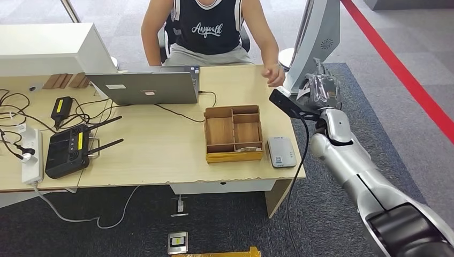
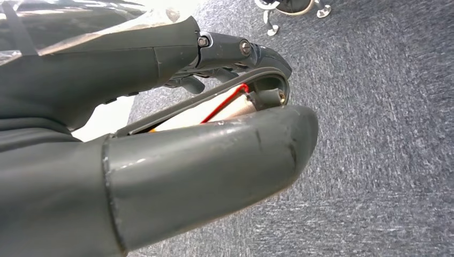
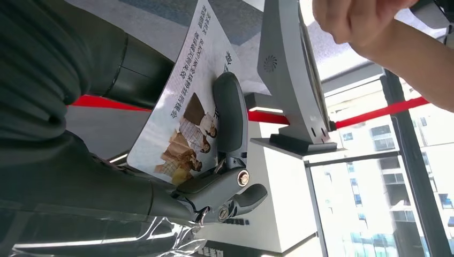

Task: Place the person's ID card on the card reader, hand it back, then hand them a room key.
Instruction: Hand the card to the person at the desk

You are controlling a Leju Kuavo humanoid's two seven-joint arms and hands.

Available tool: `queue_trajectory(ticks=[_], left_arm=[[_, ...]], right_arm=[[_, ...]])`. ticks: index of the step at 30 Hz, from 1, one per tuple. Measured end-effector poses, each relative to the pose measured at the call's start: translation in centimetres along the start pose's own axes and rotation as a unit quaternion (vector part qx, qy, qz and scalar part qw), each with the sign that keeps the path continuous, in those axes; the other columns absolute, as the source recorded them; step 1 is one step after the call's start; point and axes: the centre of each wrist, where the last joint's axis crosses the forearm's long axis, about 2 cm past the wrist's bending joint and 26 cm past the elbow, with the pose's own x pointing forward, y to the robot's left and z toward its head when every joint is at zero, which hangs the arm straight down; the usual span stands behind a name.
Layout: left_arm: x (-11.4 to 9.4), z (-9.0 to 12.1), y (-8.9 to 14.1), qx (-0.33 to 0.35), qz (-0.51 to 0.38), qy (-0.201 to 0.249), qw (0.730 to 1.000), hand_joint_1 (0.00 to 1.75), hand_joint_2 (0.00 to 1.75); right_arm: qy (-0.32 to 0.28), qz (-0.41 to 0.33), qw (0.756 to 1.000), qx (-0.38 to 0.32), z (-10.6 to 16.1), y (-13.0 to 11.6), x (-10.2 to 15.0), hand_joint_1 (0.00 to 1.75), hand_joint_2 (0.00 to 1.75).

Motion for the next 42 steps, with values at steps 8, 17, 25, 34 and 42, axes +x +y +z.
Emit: queue_trajectory(ticks=[8, 17, 25, 34, 42], left_arm=[[0.0, 0.0, 0.0, 0.0, -0.001, -0.002, 1.0, 0.0, 0.0], [0.1, 0.0, 0.0, -0.002, -0.009, -0.007, 1.0, 0.0, 0.0], [0.5, 0.0, 0.0, -0.008, -0.033, -0.023, 0.999, 0.0, 0.0], [1.0, -0.1, 0.1, -0.013, -0.052, -0.029, 0.998, 0.0, 0.0], [1.3, -0.1, 0.1, -0.018, -0.063, -0.037, 0.997, 0.0, 0.0]], right_arm=[[-0.014, -0.002, 1.0, -0.012, -0.8, -0.9, 0.6, 1.75, 1.75], [-0.065, 0.008, 0.998, 0.001, -1.5, -1.3, 3.9, 1.75, 1.75], [-0.086, 0.014, 0.996, 0.026, -3.2, -2.7, 8.5, 1.75, 1.75], [-0.091, 0.019, 0.994, 0.052, -3.3, -2.2, 10.4, 1.75, 1.75], [-0.084, 0.03, 0.994, 0.068, -2.9, -1.0, 10.0, 0.38, 1.75]])
